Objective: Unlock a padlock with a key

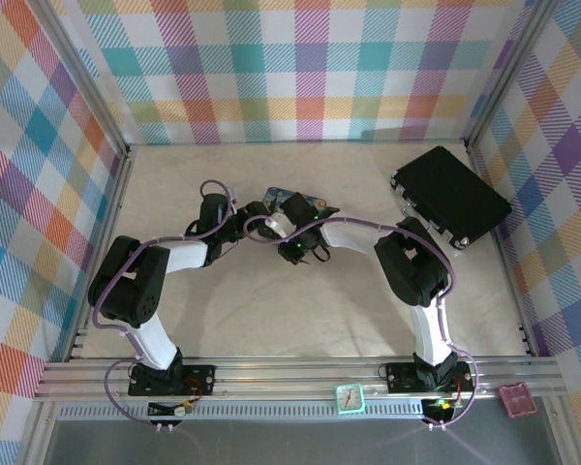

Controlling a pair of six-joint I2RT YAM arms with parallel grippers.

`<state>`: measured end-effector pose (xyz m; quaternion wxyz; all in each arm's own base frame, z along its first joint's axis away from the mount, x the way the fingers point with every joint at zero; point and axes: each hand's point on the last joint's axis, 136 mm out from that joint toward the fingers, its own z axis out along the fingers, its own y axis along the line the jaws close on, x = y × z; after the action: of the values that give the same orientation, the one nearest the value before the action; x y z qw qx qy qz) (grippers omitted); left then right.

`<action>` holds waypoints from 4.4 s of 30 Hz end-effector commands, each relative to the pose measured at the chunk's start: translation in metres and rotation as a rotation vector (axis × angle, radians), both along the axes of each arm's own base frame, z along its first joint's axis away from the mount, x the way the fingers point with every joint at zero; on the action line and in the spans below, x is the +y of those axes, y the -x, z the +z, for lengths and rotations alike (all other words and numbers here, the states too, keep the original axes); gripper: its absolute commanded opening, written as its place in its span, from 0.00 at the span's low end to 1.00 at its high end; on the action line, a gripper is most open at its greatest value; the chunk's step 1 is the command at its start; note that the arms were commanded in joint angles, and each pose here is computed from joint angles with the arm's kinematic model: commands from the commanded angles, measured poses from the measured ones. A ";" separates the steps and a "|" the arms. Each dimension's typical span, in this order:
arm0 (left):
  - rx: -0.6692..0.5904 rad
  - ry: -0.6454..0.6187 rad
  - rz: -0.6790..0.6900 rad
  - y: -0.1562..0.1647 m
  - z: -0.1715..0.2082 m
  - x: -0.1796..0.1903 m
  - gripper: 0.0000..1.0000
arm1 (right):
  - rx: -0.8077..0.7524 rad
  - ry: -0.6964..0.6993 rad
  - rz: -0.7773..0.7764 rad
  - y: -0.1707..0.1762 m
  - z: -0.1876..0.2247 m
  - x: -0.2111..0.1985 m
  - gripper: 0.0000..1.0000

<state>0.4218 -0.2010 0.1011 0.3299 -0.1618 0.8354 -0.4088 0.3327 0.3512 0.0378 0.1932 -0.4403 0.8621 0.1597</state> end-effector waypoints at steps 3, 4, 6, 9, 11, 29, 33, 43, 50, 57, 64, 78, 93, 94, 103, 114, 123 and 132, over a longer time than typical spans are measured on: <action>-0.005 0.072 -0.067 0.017 0.016 -0.021 0.64 | 0.133 -0.189 -0.119 -0.009 0.023 0.023 0.00; -0.003 0.071 -0.056 0.017 0.018 -0.018 0.65 | 0.141 -0.194 -0.137 -0.010 0.021 0.021 0.00; 0.000 0.079 -0.038 0.019 0.024 -0.010 0.66 | 0.147 -0.195 -0.166 -0.010 0.015 0.015 0.00; 0.005 0.099 -0.002 0.022 0.034 0.008 0.70 | 0.152 -0.206 -0.183 -0.011 0.013 0.010 0.00; 0.011 0.096 0.011 0.028 0.041 0.018 0.71 | 0.147 -0.208 -0.178 -0.010 0.012 0.009 0.00; 0.105 0.131 -0.070 0.051 -0.009 -0.029 0.37 | 0.098 -0.237 -0.030 -0.001 0.020 0.015 0.00; 0.120 0.124 -0.078 0.048 -0.022 -0.040 0.35 | 0.106 -0.243 -0.030 0.001 0.021 0.015 0.00; 0.049 0.179 -0.005 0.027 -0.020 -0.040 0.37 | 0.115 -0.250 -0.024 0.004 0.023 0.015 0.00; 0.033 0.230 -0.018 0.027 -0.022 -0.050 0.38 | 0.122 -0.247 -0.007 0.005 0.024 0.016 0.00; -0.020 0.347 0.034 0.029 -0.007 -0.043 0.41 | 0.101 -0.211 0.006 0.001 0.018 0.014 0.00; -0.018 0.386 0.010 0.026 -0.010 -0.052 0.32 | 0.098 -0.231 0.015 0.002 0.025 0.017 0.00; 0.064 0.258 -0.039 0.039 -0.045 -0.058 0.22 | 0.100 -0.282 0.027 0.001 0.037 0.024 0.00; 0.038 0.217 -0.014 0.035 -0.042 -0.049 0.00 | 0.110 -0.264 -0.229 0.011 0.075 -0.013 0.44; 0.035 0.217 -0.012 0.034 -0.041 -0.049 0.00 | 0.111 -0.264 -0.269 0.012 0.080 -0.019 0.45; 0.034 0.199 -0.011 0.036 -0.042 -0.047 0.00 | -0.016 -0.233 -0.781 -0.055 0.102 -0.090 0.67; -0.009 0.200 0.056 0.032 -0.031 -0.039 0.00 | 0.016 -0.349 -0.973 -0.102 0.064 -0.090 0.70; -0.033 0.212 0.145 0.030 -0.031 -0.024 0.00 | 0.115 -0.363 -1.104 -0.090 0.028 -0.096 0.68; -0.083 0.271 0.361 0.026 -0.029 0.004 0.00 | 0.108 -0.389 -1.220 -0.072 0.013 -0.108 0.63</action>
<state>0.3910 -0.2170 0.0666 0.3691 -0.2878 0.7486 -0.4696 0.4202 0.2643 0.0797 0.3064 0.1497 0.9067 0.2484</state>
